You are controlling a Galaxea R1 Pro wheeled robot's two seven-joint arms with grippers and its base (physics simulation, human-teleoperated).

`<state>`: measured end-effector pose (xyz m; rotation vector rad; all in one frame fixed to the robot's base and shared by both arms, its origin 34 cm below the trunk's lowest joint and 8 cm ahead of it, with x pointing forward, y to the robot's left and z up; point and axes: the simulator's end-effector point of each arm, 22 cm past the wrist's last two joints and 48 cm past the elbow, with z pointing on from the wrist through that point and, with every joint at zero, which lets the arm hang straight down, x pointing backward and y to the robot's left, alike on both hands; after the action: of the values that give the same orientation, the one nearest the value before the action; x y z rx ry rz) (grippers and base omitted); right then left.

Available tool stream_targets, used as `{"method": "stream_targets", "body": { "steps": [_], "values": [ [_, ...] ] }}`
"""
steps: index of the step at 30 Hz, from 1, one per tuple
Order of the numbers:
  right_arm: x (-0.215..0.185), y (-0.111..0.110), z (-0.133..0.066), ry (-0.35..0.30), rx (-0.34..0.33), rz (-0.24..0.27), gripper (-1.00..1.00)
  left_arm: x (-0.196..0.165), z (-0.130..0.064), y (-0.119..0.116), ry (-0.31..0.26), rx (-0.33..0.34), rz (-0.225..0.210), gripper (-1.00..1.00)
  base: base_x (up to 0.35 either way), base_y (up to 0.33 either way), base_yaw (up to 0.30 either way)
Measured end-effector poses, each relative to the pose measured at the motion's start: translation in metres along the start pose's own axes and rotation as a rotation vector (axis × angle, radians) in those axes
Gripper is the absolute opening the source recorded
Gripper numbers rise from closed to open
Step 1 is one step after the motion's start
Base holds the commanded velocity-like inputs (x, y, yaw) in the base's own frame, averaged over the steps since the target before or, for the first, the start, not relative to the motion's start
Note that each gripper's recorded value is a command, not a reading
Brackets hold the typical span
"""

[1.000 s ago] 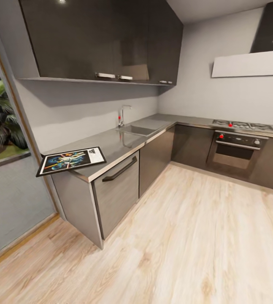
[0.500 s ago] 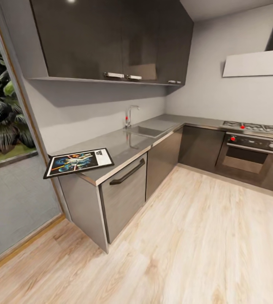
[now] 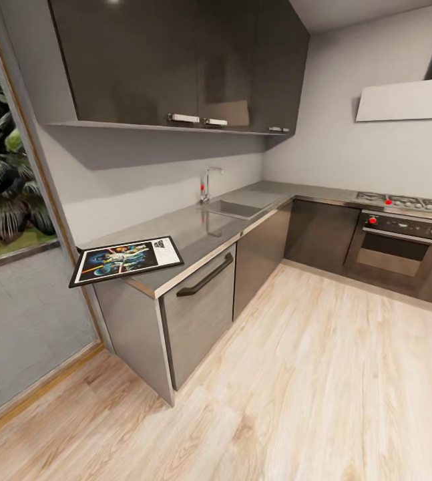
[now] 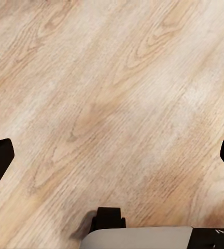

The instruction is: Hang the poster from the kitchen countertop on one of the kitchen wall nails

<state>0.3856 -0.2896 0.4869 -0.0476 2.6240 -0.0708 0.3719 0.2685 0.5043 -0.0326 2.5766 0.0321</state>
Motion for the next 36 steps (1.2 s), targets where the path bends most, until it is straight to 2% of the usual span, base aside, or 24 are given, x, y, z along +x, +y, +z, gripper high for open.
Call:
{"method": "stream_targets", "body": {
  "steps": [4,5,6,9,10,11,12,13,14,15,16,19,20,25,26,28,29,30,32,36],
  "values": [
    [-0.001,-0.001,0.000,-0.002,0.001,0.002,1.00,-0.001,0.000,0.001,-0.006,-0.001,0.000,1.00,0.001,0.001,0.000],
    [-0.001,-0.001,0.000,-0.003,0.001,0.003,1.00,-0.005,0.000,0.003,-0.022,-0.005,-0.005,1.00,0.000,0.000,0.000],
    [-0.002,-0.001,0.000,-0.004,0.002,0.003,1.00,-0.028,-0.001,0.020,-0.111,-0.043,-0.073,1.00,0.000,0.000,0.000],
    [-0.002,-0.001,0.000,-0.005,0.002,0.003,1.00,-0.051,-0.005,0.043,-0.188,-0.089,-0.141,1.00,0.000,0.000,0.000],
    [-0.003,-0.002,0.000,-0.007,0.004,0.003,1.00,-0.103,-0.015,0.066,-0.314,-0.129,-0.191,1.00,0.000,0.000,0.000],
    [-0.003,-0.003,0.000,-0.008,0.005,0.003,1.00,-0.156,-0.029,0.075,-0.432,-0.136,-0.210,1.00,0.000,0.000,0.000],
    [-0.003,-0.003,0.000,-0.009,0.005,0.003,1.00,-0.166,-0.033,0.078,-0.456,-0.138,-0.230,1.00,0.000,0.000,0.000],
    [-0.005,-0.003,0.000,-0.016,0.005,0.002,1.00,-0.189,-0.041,0.083,-0.501,-0.134,-0.289,1.00,0.000,0.000,0.000],
    [-0.008,-0.003,0.000,-0.029,0.005,0.001,1.00,-0.205,-0.047,0.086,-0.519,-0.118,-0.369,1.00,0.000,0.000,0.000],
    [-0.010,-0.003,0.000,-0.038,0.005,0.000,1.00,-0.210,-0.049,0.087,-0.517,-0.104,-0.417,1.00,0.000,0.000,0.000],
    [-0.014,-0.003,0.000,-0.058,0.005,0.000,1.00,-0.218,-0.051,0.086,-0.502,-0.068,-0.514,1.00,0.000,0.000,0.000],
    [-0.019,-0.003,-0.001,-0.081,0.005,-0.001,1.00,-0.239,-0.060,0.085,-0.504,0.003,-0.639,1.00,0.000,0.000,0.000],
    [-0.021,-0.003,-0.001,-0.091,0.005,-0.001,1.00,-0.257,-0.070,0.084,-0.523,0.050,-0.698,1.00,0.000,0.000,0.000],
    [-0.023,-0.003,-0.001,-0.103,0.005,-0.001,1.00,-0.309,-0.104,0.081,-0.605,0.183,-0.832,1.00,0.000,0.000,0.000],
    [-0.024,-0.003,-0.001,-0.105,0.005,-0.001,1.00,-0.318,-0.111,0.080,-0.620,0.225,-0.888,1.00,0.000,0.000,0.000],
    [-0.024,-0.003,-0.001,-0.106,0.005,-0.001,1.00,-0.325,-0.117,0.078,-0.629,0.272,-0.959,1.00,0.000,0.000,0.000],
    [-0.024,-0.005,-0.001,-0.107,0.007,-0.002,1.00,-0.331,-0.121,0.077,-0.636,0.318,-1.032,1.00,0.000,0.000,0.000],
    [-0.024,-0.006,-0.001,-0.107,0.009,-0.003,1.00,-0.333,-0.124,0.077,-0.640,0.340,-1.067,1.00,0.000,0.000,0.000],
    [-0.024,-0.011,-0.001,-0.108,0.014,-0.007,1.00,-0.338,-0.128,0.078,-0.647,0.377,-1.124,1.00,0.000,0.000,0.000],
    [-0.025,-0.018,-0.001,-0.110,0.023,-0.013,1.00,-0.345,-0.134,0.079,-0.660,0.437,-1.211,1.00,0.000,0.000,0.000]
  ]
}}
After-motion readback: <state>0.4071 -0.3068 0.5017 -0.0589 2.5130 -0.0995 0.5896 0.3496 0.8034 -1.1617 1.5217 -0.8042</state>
